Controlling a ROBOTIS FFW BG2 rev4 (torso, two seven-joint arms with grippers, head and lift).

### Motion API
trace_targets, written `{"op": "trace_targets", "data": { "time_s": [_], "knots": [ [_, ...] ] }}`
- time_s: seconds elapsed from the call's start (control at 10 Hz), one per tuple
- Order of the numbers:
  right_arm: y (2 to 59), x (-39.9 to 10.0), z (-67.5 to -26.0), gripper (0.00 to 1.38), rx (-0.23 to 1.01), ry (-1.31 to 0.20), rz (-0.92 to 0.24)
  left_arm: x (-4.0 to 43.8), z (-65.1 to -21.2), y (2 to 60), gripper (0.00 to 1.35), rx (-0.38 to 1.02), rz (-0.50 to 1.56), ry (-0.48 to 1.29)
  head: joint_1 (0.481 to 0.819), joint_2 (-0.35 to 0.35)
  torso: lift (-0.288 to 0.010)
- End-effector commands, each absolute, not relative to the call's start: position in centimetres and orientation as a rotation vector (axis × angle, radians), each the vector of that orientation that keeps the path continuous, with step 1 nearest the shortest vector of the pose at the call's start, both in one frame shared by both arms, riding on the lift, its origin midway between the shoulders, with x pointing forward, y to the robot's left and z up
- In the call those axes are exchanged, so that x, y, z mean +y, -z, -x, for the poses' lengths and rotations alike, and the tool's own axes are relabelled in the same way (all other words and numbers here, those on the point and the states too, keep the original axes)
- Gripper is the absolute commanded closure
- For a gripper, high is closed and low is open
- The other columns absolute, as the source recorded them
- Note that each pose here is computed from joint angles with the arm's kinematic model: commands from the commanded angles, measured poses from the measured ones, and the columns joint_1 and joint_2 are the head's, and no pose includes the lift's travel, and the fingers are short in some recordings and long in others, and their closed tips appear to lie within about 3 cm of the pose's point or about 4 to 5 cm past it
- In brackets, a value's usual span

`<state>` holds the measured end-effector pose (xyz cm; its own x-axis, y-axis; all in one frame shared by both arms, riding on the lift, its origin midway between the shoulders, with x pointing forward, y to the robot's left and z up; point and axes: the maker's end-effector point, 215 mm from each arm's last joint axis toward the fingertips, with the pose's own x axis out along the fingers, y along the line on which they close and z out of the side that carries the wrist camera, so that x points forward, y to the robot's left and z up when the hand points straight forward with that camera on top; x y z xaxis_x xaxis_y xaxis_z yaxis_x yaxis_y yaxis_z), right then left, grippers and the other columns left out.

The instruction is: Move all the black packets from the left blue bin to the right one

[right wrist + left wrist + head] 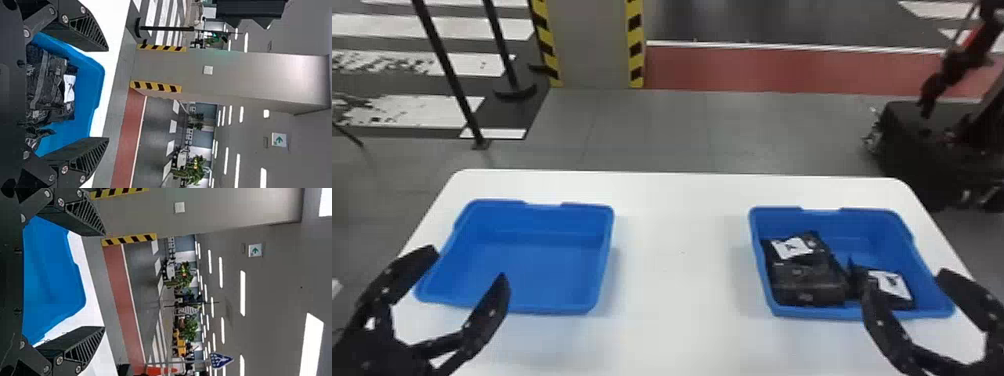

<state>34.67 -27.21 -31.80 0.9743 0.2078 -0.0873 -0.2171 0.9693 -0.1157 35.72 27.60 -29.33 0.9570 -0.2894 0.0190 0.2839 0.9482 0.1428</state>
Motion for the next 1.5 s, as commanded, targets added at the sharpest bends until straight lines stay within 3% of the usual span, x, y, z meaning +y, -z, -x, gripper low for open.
{"op": "trace_targets", "data": {
  "time_s": [0.0,0.5,1.4],
  "knots": [
    [32.5,-26.8,-33.0,0.24,0.109,-0.224,0.133,27.2,-34.3,30.0,0.19,-0.023,-0.139,0.297,0.695,0.006,-0.11],
    [33.4,-24.5,-29.0,0.24,0.18,-0.236,0.076,26.8,-32.8,30.1,0.2,-0.009,-0.13,0.286,0.695,0.039,-0.11],
    [31.2,-24.3,-29.8,0.24,0.116,-0.231,0.075,27.1,-32.5,31.3,0.19,0.029,-0.102,0.266,0.695,0.052,-0.11]
  ]
}}
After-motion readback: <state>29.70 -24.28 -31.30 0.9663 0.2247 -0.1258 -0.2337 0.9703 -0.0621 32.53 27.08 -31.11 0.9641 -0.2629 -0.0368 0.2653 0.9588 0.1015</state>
